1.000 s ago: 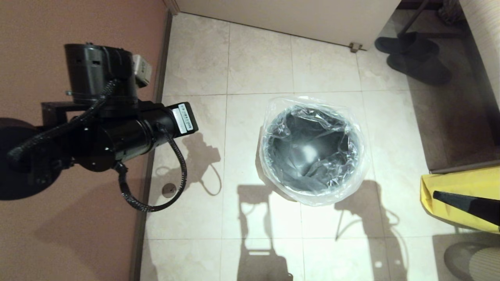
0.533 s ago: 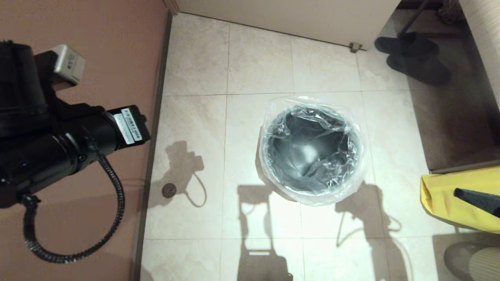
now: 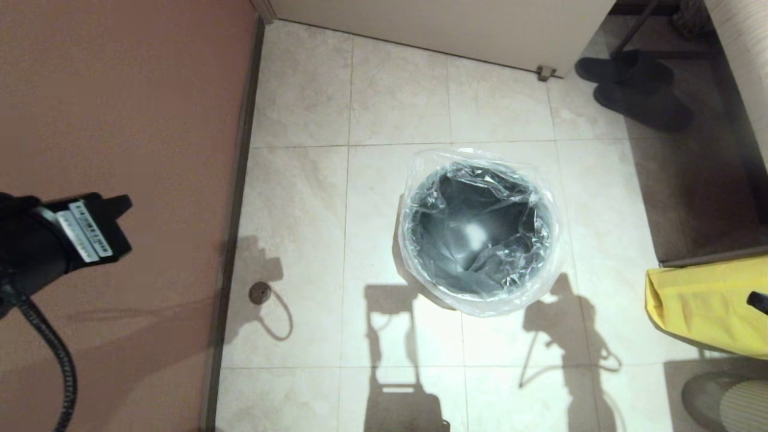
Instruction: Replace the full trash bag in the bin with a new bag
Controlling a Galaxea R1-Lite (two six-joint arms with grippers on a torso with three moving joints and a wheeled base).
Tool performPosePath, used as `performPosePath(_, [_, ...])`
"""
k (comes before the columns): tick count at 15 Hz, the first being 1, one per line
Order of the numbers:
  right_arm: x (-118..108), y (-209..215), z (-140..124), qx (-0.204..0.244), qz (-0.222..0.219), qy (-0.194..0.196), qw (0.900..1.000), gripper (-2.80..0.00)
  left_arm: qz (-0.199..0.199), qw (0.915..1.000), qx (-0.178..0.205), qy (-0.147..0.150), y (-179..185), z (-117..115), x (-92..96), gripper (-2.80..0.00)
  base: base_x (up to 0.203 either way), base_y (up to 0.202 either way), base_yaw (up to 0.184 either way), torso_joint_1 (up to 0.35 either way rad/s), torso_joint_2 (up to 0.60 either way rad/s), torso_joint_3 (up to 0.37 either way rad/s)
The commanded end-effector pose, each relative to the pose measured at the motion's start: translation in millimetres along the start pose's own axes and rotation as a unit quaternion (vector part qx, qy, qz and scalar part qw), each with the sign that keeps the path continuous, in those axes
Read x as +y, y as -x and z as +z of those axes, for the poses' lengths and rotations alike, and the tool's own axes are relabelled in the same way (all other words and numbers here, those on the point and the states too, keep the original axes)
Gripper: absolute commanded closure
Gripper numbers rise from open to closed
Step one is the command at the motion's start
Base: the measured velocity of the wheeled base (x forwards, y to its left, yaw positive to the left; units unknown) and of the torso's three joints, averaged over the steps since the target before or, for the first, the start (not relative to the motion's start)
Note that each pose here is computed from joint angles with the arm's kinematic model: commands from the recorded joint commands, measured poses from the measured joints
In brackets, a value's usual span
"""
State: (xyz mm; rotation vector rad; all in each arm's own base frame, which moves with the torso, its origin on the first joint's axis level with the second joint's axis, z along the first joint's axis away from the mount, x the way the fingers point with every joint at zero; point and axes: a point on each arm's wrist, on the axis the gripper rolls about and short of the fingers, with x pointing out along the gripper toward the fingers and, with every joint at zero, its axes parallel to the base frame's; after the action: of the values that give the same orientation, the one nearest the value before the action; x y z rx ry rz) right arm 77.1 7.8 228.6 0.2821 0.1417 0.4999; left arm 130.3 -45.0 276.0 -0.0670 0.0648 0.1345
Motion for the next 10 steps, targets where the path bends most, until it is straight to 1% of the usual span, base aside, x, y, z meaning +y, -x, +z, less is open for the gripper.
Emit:
performPosePath(1, [6,11,2,-0.024,-0.004,0.013,1.000,0.00,0.028,0.9992,-0.027,0.011,13,6,14.1,0.00,0.000,0.000,0.000,0.000,0.00,0.000])
performPosePath(3, [13,24,-2,-0.034,-0.009,0.018,0.999,0.00,0.071,0.9960,-0.052,0.019,27,8,31.4,0.00,0.000,0.000,0.000,0.000,0.00,0.000])
performPosePath(6, [22,41,-11,-0.043,-0.022,0.020,0.999,0.00,0.087,0.9939,-0.064,0.022,51,-9,46.4,0.00,0.000,0.000,0.000,0.000,0.00,0.000])
performPosePath(8, [26,51,-19,-0.045,-0.042,0.015,0.998,0.00,0.113,0.9899,-0.080,0.029,67,-18,57.0,0.00,0.000,0.000,0.000,0.000,0.00,0.000])
performPosePath(10, [30,59,-26,-0.057,-0.055,-0.004,0.997,0.00,0.133,0.9866,-0.090,0.027,81,-32,64.8,0.00,0.000,0.000,0.000,0.000,0.00,0.000])
